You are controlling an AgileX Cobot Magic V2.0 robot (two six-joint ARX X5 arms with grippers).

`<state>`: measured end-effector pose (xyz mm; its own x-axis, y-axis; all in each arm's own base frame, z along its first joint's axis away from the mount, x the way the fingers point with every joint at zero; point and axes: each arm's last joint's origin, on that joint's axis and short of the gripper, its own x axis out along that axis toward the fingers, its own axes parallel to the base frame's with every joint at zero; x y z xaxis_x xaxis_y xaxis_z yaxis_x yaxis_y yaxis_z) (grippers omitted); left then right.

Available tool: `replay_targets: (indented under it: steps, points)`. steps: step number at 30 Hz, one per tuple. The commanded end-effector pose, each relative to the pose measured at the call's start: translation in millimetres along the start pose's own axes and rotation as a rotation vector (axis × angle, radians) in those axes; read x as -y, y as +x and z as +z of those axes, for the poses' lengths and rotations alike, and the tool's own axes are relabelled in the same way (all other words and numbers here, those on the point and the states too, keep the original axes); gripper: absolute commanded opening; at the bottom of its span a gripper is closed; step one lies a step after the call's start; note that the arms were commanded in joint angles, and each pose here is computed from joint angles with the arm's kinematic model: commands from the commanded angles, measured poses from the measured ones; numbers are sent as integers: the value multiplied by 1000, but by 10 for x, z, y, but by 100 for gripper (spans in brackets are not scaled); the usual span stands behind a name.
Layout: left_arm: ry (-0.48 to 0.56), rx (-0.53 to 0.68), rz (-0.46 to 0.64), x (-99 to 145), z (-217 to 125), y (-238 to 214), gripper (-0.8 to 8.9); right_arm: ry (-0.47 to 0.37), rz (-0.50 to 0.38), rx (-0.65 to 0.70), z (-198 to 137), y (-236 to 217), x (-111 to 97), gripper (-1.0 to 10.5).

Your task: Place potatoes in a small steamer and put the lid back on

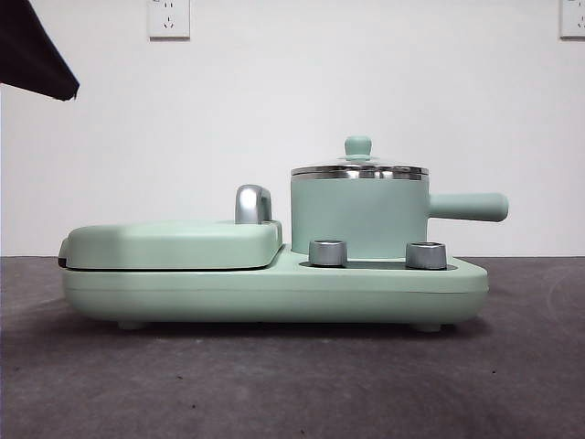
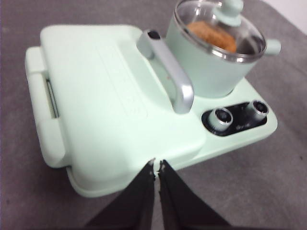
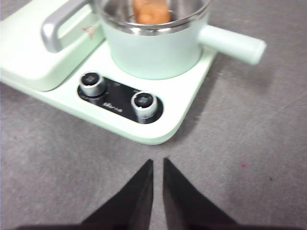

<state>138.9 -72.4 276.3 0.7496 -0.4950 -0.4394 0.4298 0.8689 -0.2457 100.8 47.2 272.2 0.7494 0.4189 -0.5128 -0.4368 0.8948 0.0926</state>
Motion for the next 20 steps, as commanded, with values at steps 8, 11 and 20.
replay_targets:
  steps: [8,11,20]
  points:
    - [27,15,-9,15,27,-6,6,6,6,24,30,-1,-7,15]
    - [32,29,-20,32,24,-64,6,6,6,25,31,-1,-7,15]
    - [131,259,129,-209,-214,-345,6,5,6,25,31,-1,-7,15]
